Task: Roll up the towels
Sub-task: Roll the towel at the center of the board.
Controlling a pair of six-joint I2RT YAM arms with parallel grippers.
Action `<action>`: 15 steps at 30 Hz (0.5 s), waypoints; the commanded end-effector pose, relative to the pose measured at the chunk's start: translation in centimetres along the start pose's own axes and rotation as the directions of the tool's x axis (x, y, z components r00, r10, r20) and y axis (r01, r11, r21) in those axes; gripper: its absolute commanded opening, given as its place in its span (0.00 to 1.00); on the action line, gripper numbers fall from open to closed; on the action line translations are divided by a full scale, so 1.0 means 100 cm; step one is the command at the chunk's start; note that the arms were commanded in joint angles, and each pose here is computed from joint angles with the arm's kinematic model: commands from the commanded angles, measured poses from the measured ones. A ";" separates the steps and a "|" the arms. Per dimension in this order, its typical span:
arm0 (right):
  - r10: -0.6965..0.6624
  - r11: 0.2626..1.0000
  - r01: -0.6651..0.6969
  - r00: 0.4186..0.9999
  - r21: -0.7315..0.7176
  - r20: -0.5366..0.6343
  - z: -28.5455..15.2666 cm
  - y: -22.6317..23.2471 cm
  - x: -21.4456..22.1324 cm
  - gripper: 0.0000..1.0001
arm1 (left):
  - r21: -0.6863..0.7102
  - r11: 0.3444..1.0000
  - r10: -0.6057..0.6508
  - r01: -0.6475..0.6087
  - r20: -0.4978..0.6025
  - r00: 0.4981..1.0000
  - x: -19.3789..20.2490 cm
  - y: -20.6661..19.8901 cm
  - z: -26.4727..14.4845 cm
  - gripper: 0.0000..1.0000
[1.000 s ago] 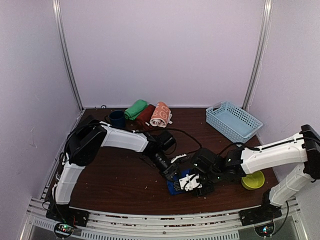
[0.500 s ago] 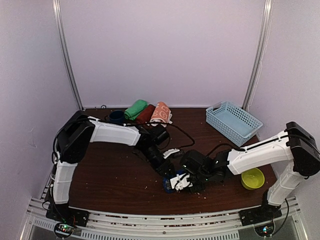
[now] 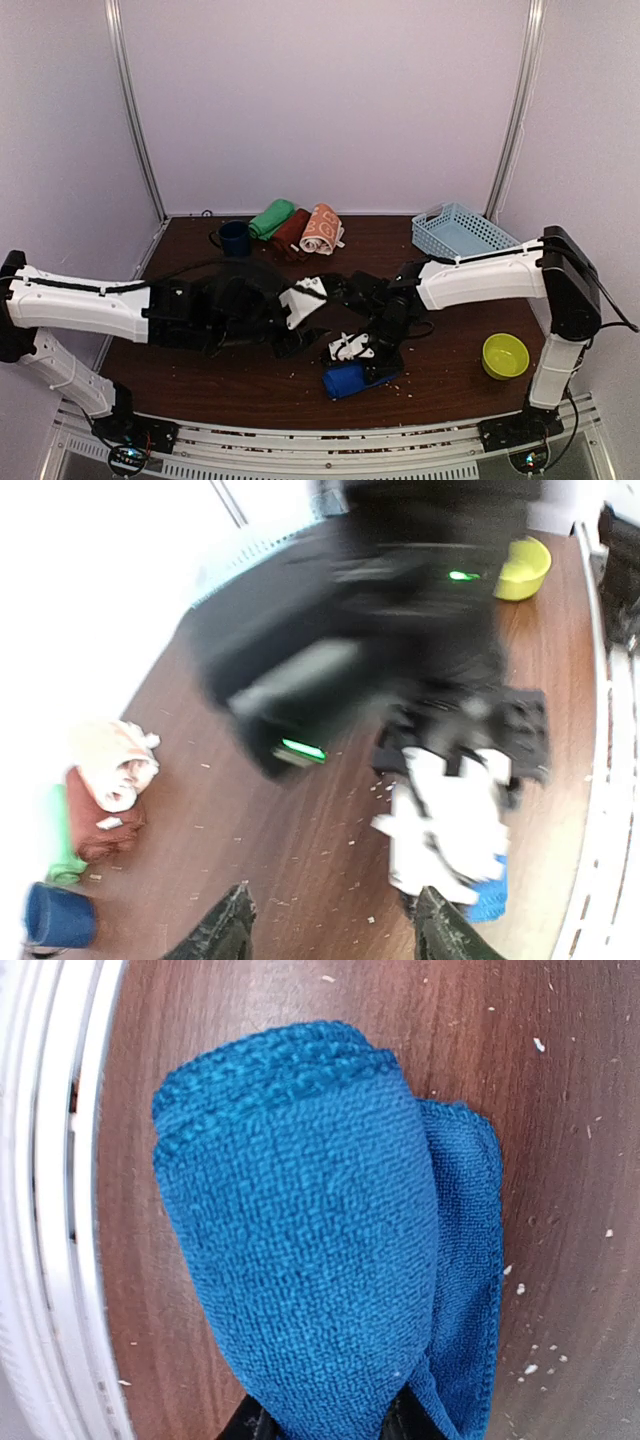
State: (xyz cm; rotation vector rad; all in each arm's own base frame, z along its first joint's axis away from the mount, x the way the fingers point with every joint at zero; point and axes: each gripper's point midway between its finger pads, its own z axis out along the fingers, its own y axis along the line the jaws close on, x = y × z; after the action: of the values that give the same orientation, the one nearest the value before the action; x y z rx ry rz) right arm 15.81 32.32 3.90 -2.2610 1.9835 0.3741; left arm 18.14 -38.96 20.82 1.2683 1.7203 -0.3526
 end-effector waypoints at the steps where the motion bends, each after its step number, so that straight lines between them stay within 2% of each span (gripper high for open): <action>1: 0.170 0.948 -0.199 0.976 -0.249 -0.133 0.017 0.015 0.036 0.20 | -0.291 0.954 0.102 -0.079 0.065 0.993 -0.012 0.023 -0.024 0.56; 5: 0.239 0.905 -0.281 0.957 -0.318 -0.165 0.026 0.001 0.039 0.20 | -0.319 0.935 0.197 -0.156 0.099 0.975 -0.023 -0.008 -0.045 0.53; 8: 0.268 0.870 -0.321 0.945 -0.374 -0.187 0.034 -0.004 0.040 0.20 | -0.198 0.945 0.283 -0.259 0.103 0.954 -0.018 -0.043 -0.035 0.54; 12: 0.294 0.839 -0.347 0.937 -0.420 -0.188 0.039 -0.009 0.038 0.19 | -0.008 0.932 0.362 -0.363 -0.020 0.932 0.020 -0.089 0.008 0.56; 15: 0.298 0.841 -0.351 0.936 -0.412 -0.189 0.042 -0.012 0.038 0.19 | 0.032 0.923 0.385 -0.384 -0.106 0.917 0.045 -0.105 0.037 0.57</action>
State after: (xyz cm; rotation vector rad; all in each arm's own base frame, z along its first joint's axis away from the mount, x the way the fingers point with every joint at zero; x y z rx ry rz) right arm 17.41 32.43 3.52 -2.1202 2.4423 0.9728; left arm 11.32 -41.98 17.34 1.4773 1.4689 -0.1047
